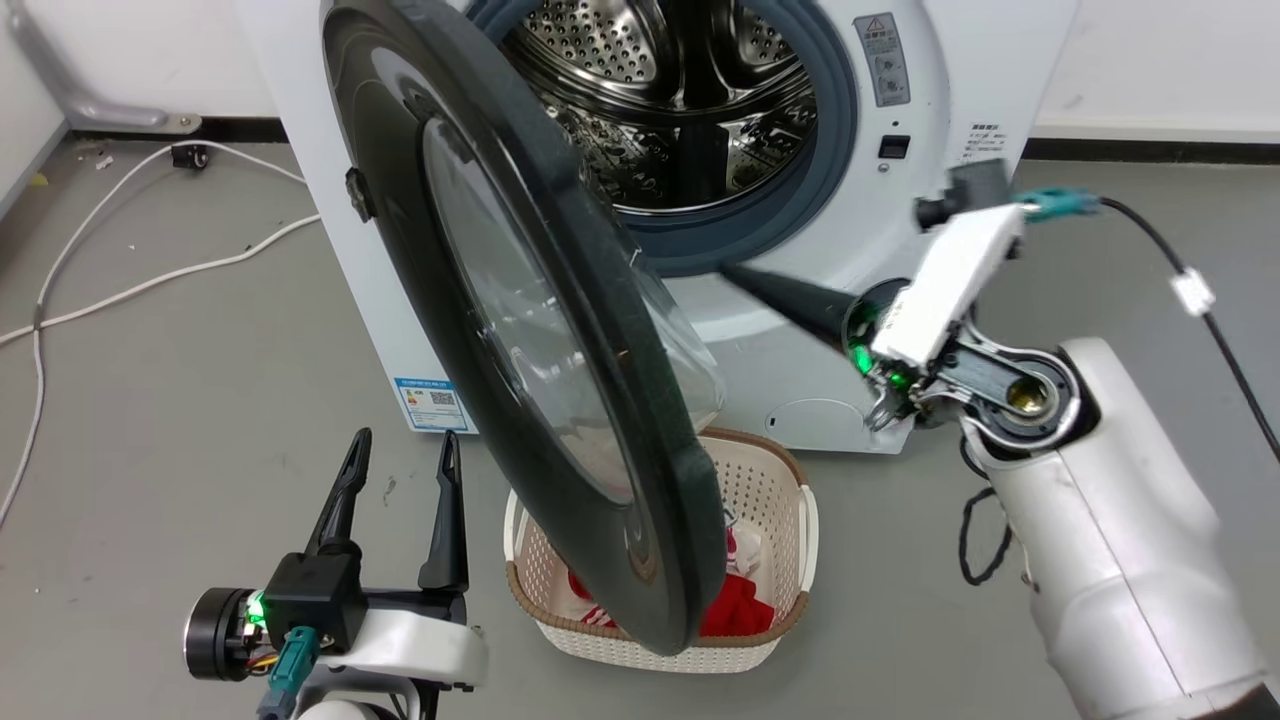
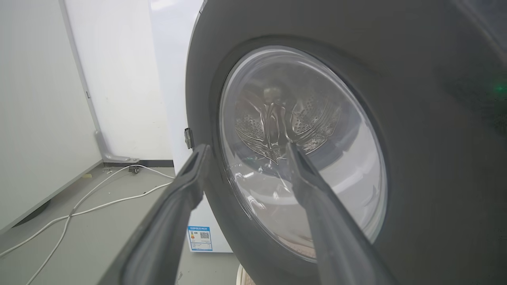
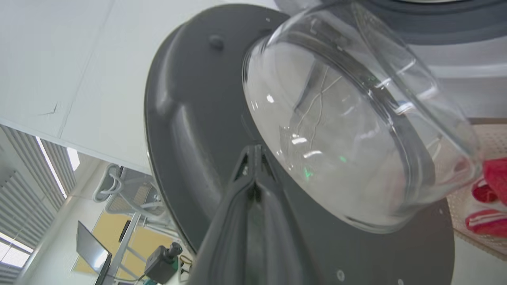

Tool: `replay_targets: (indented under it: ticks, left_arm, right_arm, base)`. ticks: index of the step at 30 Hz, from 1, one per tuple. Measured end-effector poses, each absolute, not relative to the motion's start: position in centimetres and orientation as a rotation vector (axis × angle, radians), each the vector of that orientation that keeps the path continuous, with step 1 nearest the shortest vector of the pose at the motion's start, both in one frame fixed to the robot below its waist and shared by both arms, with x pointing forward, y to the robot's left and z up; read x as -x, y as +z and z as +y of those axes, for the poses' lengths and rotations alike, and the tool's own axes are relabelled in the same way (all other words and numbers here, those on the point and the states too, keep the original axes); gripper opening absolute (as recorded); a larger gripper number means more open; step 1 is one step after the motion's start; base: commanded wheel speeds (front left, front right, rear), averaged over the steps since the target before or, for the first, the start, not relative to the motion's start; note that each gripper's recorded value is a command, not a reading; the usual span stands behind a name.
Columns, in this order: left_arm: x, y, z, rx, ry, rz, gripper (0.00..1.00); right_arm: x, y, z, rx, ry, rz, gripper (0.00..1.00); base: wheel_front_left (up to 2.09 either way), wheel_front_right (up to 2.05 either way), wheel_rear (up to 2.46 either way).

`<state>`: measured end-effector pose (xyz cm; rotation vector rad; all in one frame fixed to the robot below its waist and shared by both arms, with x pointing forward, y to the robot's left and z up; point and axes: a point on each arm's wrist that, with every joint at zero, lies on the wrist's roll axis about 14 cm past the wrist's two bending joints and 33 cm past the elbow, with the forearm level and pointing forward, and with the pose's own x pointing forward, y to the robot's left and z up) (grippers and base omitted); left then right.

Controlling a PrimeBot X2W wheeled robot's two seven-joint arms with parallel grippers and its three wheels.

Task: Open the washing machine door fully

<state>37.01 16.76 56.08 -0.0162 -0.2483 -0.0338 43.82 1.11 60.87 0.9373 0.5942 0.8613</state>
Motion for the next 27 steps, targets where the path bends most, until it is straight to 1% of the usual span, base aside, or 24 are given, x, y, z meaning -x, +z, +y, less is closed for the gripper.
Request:
replay_targets:
  ticks: [5,6,7,8,11,14,21,22,23,27]
  left_arm:
    - [-36.9,56.3,16.8,0.018,-0.028,-0.256,1.00]
    - [-36.9,56.4,16.9,0.021,-0.022,-0.257,1.00]
    - [-36.8,56.3,17.0,0.022,-0.018,-0.256,1.00]
    - [-36.8,56.2,17.0,0.022,-0.017,-0.253,1.00]
    - [-36.9,56.1,16.9,0.021,-0.018,-0.249,1.00]
    - [-36.9,55.9,16.8,0.015,-0.022,-0.243,1.00]
    - [-36.7,55.8,16.5,0.010,-0.039,-0.240,1.00]
    - [-36.7,55.7,16.5,0.009,-0.039,-0.240,1.00]
    - [-36.7,55.8,16.5,0.008,-0.040,-0.241,1.00]
    - [-36.7,55.9,16.4,0.003,-0.043,-0.243,1.00]
  right_arm:
    - [-45.3,63.1,-3.3,-0.990,0.693,0.270,0.01]
    - [-45.3,62.6,-4.7,-0.992,0.641,0.224,0.36]
    - [-45.3,62.0,-6.2,-0.980,0.587,0.182,0.94]
    - [-45.1,61.6,-7.6,-0.967,0.540,0.140,1.00]
    - [-44.2,60.4,-11.5,-0.957,0.401,0.015,1.00]
    - [-42.7,58.7,-14.7,-0.923,0.267,-0.070,1.00]
    - [-38.3,56.8,-21.1,-0.740,0.003,-0.266,1.00]
    - [-37.8,56.7,-21.6,-0.704,-0.020,-0.282,1.00]
    - [-37.3,56.9,-22.0,-0.620,-0.030,-0.299,1.00]
    - [-36.0,60.1,-22.3,-0.332,-0.031,-0.401,1.00]
  base:
    - [0.00,0.00,0.00]
    - [0.00,0.00,0.00]
    - [0.00,0.00,0.00]
    - [0.00,0.00,0.00]
    - [0.00,0.00,0.00]
    - [0.00,0.00,0.00]
    - [0.00,0.00,0.00]
    - [0.00,0.00,0.00]
    - [0.00,0.00,0.00]
    - [0.00,0.00,0.00]
